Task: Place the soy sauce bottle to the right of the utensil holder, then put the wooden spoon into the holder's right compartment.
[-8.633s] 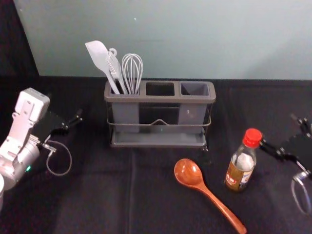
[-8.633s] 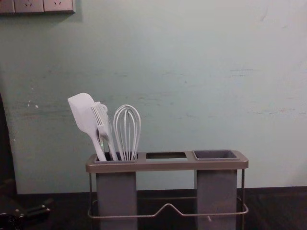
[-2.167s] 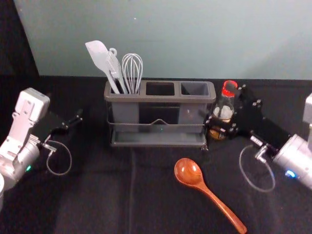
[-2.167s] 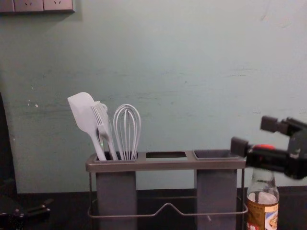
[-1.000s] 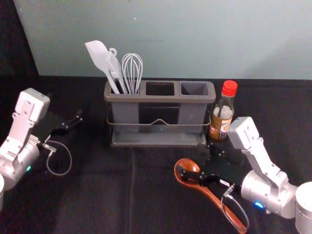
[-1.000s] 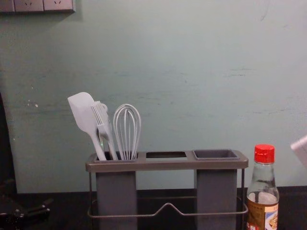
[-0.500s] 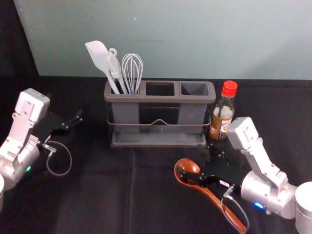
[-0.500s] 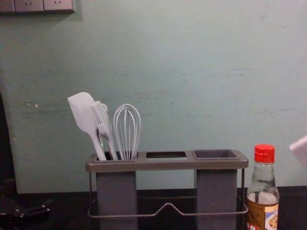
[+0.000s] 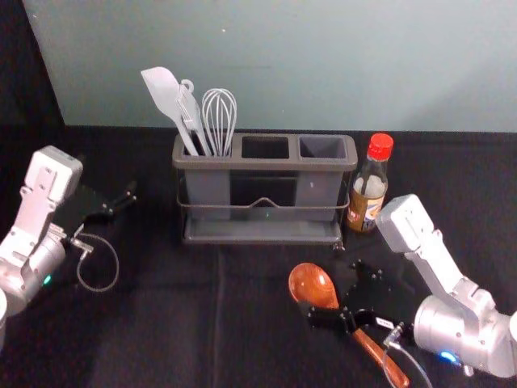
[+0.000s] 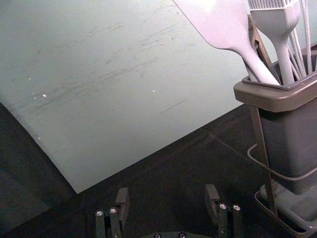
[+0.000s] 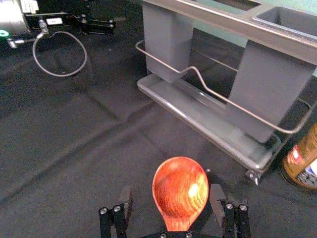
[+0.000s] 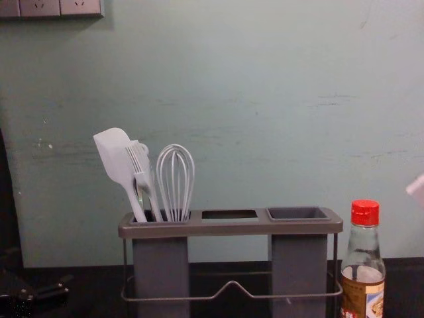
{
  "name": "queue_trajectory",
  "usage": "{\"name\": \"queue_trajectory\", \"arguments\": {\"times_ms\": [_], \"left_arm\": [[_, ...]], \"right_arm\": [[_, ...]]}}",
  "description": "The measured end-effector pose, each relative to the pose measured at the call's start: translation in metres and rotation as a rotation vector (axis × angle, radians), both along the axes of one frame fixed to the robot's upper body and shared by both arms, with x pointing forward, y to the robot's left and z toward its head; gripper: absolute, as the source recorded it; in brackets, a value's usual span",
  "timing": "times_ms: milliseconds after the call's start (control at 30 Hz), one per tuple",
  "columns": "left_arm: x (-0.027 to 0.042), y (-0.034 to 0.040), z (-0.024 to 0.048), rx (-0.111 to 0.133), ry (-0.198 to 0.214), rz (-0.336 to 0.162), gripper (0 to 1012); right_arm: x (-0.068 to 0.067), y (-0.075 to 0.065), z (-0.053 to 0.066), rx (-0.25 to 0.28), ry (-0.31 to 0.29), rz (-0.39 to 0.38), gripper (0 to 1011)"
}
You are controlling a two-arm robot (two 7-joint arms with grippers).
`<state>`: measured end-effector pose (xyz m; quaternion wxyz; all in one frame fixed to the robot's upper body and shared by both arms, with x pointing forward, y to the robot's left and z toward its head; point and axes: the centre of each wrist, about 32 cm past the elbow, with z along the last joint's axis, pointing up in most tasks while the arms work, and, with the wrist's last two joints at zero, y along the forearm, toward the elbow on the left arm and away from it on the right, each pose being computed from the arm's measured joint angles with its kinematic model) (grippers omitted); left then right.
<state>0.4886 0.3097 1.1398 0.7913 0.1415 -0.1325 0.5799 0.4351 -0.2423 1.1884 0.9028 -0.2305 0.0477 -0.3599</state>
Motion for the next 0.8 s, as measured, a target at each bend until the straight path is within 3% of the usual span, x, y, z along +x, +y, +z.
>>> {"name": "queue_trajectory", "arguments": {"times_ms": [133, 400, 800], "left_arm": [[0.0, 0.0, 0.0, 0.0, 0.0, 0.0, 1005], [0.0, 0.0, 0.0, 0.0, 0.0, 0.0, 1005], [0.0, 0.0, 0.0, 0.0, 0.0, 0.0, 1005]], "right_arm": [[-0.01, 0.004, 0.011, -0.04, 0.022, -0.058, 1004], [-0.019, 0.017, 0.017, -0.116, 0.013, -0.154, 1004], [-0.012, 0.026, 0.017, -0.117, 0.024, -0.165, 1004]]}}
